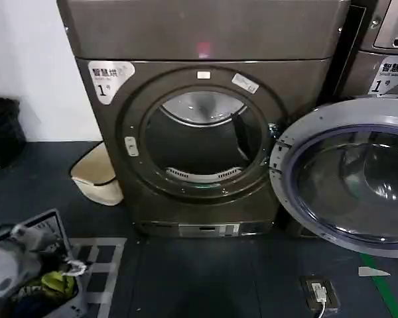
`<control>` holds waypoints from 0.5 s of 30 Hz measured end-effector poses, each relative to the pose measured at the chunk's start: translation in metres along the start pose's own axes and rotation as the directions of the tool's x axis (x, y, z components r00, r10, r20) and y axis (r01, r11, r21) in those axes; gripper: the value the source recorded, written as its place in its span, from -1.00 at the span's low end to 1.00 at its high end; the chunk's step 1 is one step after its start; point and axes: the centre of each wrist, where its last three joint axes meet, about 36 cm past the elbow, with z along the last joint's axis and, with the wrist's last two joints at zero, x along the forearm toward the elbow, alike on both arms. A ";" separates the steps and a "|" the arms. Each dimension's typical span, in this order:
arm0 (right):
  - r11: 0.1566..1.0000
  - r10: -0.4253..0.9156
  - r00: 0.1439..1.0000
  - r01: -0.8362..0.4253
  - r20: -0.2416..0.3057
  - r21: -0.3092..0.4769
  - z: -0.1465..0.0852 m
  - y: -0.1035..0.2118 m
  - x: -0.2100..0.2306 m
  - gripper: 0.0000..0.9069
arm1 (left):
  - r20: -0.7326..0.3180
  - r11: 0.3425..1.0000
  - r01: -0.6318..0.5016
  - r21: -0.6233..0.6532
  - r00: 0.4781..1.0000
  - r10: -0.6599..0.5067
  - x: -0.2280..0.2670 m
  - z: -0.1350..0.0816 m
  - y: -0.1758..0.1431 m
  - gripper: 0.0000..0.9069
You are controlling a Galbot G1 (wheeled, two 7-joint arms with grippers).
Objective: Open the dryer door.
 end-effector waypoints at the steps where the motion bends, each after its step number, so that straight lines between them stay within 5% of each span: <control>1: 1.000 -0.001 1.000 0.001 -0.001 -0.001 0.000 0.001 0.000 1.00 | 0.002 0.999 0.015 0.039 1.000 -0.016 0.003 0.006 0.006 1.00; 8: 1.000 -0.003 1.000 0.002 -0.017 -0.013 0.002 0.006 0.000 1.00 | -0.003 0.947 0.139 0.290 0.989 -0.145 0.031 0.037 0.041 1.00; 15: 1.000 0.000 1.000 0.000 -0.021 -0.017 0.007 0.006 0.001 1.00 | -0.021 0.907 0.147 0.396 0.988 -0.151 0.040 0.046 0.053 1.00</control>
